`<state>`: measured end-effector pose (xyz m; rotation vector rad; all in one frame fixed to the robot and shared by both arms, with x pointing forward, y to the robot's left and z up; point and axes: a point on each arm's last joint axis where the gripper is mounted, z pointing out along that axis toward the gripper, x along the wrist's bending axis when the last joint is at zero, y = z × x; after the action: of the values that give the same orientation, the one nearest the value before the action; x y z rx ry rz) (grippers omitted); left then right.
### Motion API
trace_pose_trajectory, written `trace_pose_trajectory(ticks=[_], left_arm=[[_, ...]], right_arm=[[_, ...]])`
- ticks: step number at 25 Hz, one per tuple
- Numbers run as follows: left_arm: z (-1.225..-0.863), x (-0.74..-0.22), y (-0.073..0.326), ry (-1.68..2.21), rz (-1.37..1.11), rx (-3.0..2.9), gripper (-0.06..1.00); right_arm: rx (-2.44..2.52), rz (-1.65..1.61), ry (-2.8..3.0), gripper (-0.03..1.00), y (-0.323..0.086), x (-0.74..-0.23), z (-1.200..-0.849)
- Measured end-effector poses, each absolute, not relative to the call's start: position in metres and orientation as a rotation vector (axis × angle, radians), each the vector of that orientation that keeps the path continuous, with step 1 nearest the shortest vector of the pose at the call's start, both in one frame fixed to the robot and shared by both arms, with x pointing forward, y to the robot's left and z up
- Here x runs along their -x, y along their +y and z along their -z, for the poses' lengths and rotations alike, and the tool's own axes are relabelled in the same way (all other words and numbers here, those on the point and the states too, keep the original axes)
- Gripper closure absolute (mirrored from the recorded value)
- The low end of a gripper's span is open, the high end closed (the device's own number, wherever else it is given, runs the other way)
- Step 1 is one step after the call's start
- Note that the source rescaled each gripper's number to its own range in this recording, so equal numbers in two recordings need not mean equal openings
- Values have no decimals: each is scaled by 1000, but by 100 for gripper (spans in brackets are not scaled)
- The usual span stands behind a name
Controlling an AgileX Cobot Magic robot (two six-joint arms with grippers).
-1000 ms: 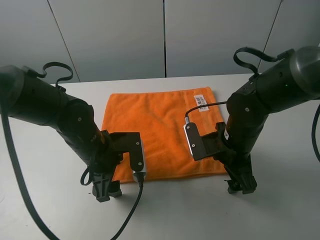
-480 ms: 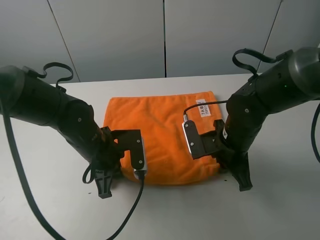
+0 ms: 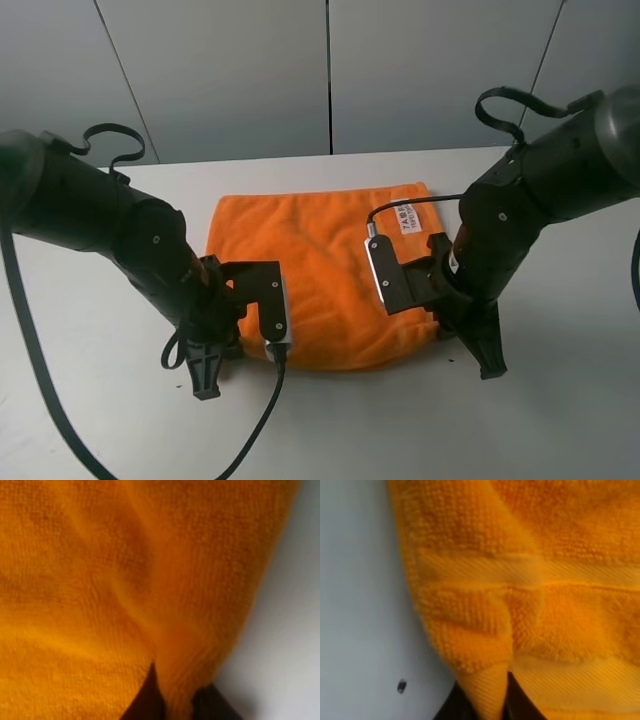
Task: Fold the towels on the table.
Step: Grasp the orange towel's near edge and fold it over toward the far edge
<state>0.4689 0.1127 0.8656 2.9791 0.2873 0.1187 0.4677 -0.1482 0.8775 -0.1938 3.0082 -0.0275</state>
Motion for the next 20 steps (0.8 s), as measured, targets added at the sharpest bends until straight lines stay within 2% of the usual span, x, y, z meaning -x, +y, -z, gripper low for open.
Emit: trace_pose_trajectory(ticks=[4, 13, 20], left_arm=[[-878, -463, 120, 265, -116, -3028, 94], [-923, -468, 129, 136, -405, -3010, 94], [-942, -470, 133, 50, -545, -2988, 94]], right_arm=[[174, 5, 2979, 97, -150, -466, -895], [140, -39, 2921, 97, -153, -463, -921], [121, -48, 2883, 97, -153, -464, -932]])
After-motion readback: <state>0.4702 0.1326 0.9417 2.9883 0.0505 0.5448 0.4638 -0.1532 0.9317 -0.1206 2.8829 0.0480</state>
